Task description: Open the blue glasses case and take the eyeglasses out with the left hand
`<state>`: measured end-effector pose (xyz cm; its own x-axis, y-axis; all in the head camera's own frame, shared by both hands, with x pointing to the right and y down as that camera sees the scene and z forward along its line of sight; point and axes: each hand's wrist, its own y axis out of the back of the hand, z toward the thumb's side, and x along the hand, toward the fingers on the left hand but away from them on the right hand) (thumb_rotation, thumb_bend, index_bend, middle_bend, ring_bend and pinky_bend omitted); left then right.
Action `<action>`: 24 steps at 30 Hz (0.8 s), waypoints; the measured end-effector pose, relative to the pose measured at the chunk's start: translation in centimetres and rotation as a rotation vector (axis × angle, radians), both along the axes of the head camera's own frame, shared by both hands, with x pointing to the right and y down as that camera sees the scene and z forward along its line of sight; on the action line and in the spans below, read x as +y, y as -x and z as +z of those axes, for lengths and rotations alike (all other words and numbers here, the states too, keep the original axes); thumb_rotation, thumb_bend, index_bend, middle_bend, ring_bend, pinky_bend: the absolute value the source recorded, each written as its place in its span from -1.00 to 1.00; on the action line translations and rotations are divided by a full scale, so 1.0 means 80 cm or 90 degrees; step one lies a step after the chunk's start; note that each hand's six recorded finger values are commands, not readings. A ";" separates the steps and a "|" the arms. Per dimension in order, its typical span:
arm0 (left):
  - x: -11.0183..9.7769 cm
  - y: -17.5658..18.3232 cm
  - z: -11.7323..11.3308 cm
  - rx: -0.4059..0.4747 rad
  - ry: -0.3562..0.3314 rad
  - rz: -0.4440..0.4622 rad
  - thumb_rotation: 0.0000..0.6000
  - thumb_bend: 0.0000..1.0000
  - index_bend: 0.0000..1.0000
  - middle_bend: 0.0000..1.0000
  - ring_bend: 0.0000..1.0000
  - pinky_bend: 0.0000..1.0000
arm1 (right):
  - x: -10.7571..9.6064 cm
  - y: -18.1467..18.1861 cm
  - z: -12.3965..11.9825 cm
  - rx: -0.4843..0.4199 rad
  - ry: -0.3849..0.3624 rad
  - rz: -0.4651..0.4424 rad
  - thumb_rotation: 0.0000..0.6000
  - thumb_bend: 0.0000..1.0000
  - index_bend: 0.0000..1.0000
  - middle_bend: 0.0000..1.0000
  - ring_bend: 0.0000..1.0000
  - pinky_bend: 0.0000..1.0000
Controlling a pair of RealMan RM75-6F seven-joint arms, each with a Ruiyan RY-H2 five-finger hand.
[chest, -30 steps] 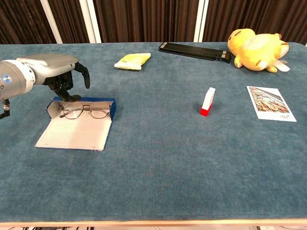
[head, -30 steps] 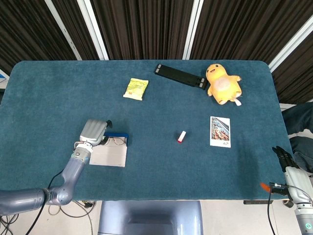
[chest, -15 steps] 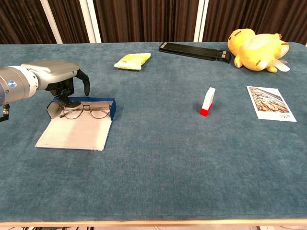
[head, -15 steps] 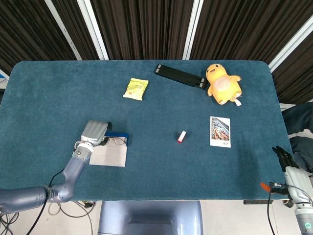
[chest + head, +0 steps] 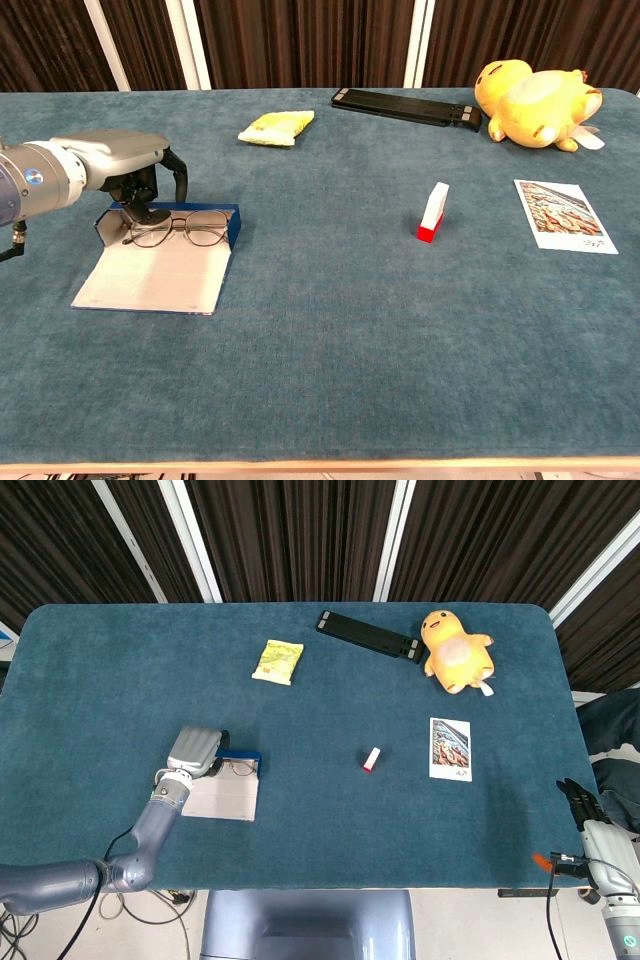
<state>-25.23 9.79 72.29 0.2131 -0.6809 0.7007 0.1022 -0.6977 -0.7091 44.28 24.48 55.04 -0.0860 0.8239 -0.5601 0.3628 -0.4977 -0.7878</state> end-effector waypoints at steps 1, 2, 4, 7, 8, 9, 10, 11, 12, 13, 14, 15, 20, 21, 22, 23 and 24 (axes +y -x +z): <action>0.000 0.000 0.000 0.000 0.000 0.000 1.00 -0.10 -0.03 0.95 0.79 0.99 | 0.000 0.000 0.000 0.000 0.000 0.000 1.00 -0.74 -1.00 -1.00 -1.00 -0.60; 0.000 0.000 0.000 0.000 0.000 -0.001 1.00 -0.10 -0.03 0.95 0.79 0.99 | 0.000 0.000 0.000 0.000 0.000 0.000 1.00 -0.74 -1.00 -1.00 -1.00 -0.60; 0.000 0.001 -0.001 0.001 0.000 -0.002 1.00 -0.08 0.00 0.95 0.79 0.99 | 0.000 0.000 0.000 0.000 0.000 0.000 1.00 -0.74 -1.00 -1.00 -1.00 -0.60; 0.000 0.001 -0.002 0.005 0.000 -0.006 1.00 -0.08 0.02 0.95 0.79 0.99 | 0.000 0.000 0.000 0.000 0.001 0.000 1.00 -0.74 -1.00 -1.00 -1.00 -0.60; -0.001 0.001 -0.002 0.005 -0.001 -0.007 1.00 -0.08 0.02 0.95 0.79 0.99 | 0.000 0.000 0.000 0.000 0.001 0.000 1.00 -0.74 -1.00 -1.00 -1.00 -0.60; -0.001 0.001 -0.003 0.005 -0.002 -0.007 1.00 -0.08 0.03 0.95 0.79 0.99 | 0.000 0.000 0.000 0.000 0.001 0.000 1.00 -0.74 -1.00 -1.00 -1.00 -0.60; -0.002 0.002 -0.004 0.005 -0.004 -0.008 1.00 -0.08 0.03 0.95 0.79 0.99 | 0.000 0.000 0.000 0.001 0.001 0.000 1.00 -0.74 -1.00 -1.00 -1.00 -0.60; -0.002 0.002 -0.004 0.005 -0.006 -0.009 1.00 -0.08 0.03 0.95 0.79 0.99 | 0.000 0.000 0.000 0.000 0.001 0.000 1.00 -0.74 -1.00 -1.00 -1.00 -0.60; -0.003 0.002 -0.005 0.005 -0.008 -0.010 1.00 -0.08 0.04 0.95 0.79 0.99 | 0.000 0.000 0.000 0.000 0.001 0.000 1.00 -0.74 -1.00 -1.00 -1.00 -0.60; -0.004 0.003 -0.006 0.005 -0.011 -0.012 1.00 -0.08 0.04 0.95 0.79 0.99 | 0.000 0.000 0.000 0.000 0.001 0.000 1.00 -0.74 -1.00 -1.00 -1.00 -0.60; -0.006 0.003 -0.007 0.006 -0.015 -0.014 1.00 -0.08 0.05 0.95 0.79 0.99 | 0.000 0.000 0.000 0.000 0.001 0.000 1.00 -0.74 -1.00 -1.00 -1.00 -0.60; -0.007 0.004 -0.009 0.006 -0.020 -0.016 1.00 -0.08 0.05 0.95 0.79 0.99 | 0.000 0.000 0.000 0.000 0.001 0.000 1.00 -0.74 -1.00 -1.00 -1.00 -0.60; -0.016 0.009 -0.018 0.008 -0.057 -0.032 1.00 -0.08 0.07 0.95 0.79 0.99 | 0.000 0.000 0.000 -0.001 0.001 0.000 1.00 -0.74 -1.00 -1.00 -1.00 -0.60; -0.017 0.011 -0.019 0.009 -0.065 -0.035 1.00 -0.08 0.07 0.95 0.79 0.99 | 0.001 0.000 0.000 -0.001 0.001 0.000 1.00 -0.74 -1.00 -1.00 -1.00 -0.60; -0.018 0.013 -0.021 0.010 -0.076 -0.039 1.00 -0.08 0.08 0.95 0.79 0.99 | 0.001 0.000 0.000 -0.001 0.001 0.000 1.00 -0.74 -1.00 -1.00 -1.00 -0.60; -0.019 0.014 -0.023 0.010 -0.085 -0.041 1.00 -0.08 0.08 0.95 0.79 0.99 | 0.001 0.000 0.000 -0.001 0.001 0.000 1.00 -0.74 -1.00 -1.00 -1.00 -0.60; -0.020 0.016 -0.024 0.010 -0.095 -0.042 1.00 -0.08 0.09 0.95 0.79 0.99 | 0.000 0.000 0.000 -0.002 0.001 0.000 1.00 -0.74 -1.00 -1.00 -1.00 -0.60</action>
<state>-26.49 8.20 70.37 0.1747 -0.7899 0.5879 0.0481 -0.5895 -0.8063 44.25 24.52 55.01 -0.0849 0.8229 -0.5618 0.3650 -0.4989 -0.7860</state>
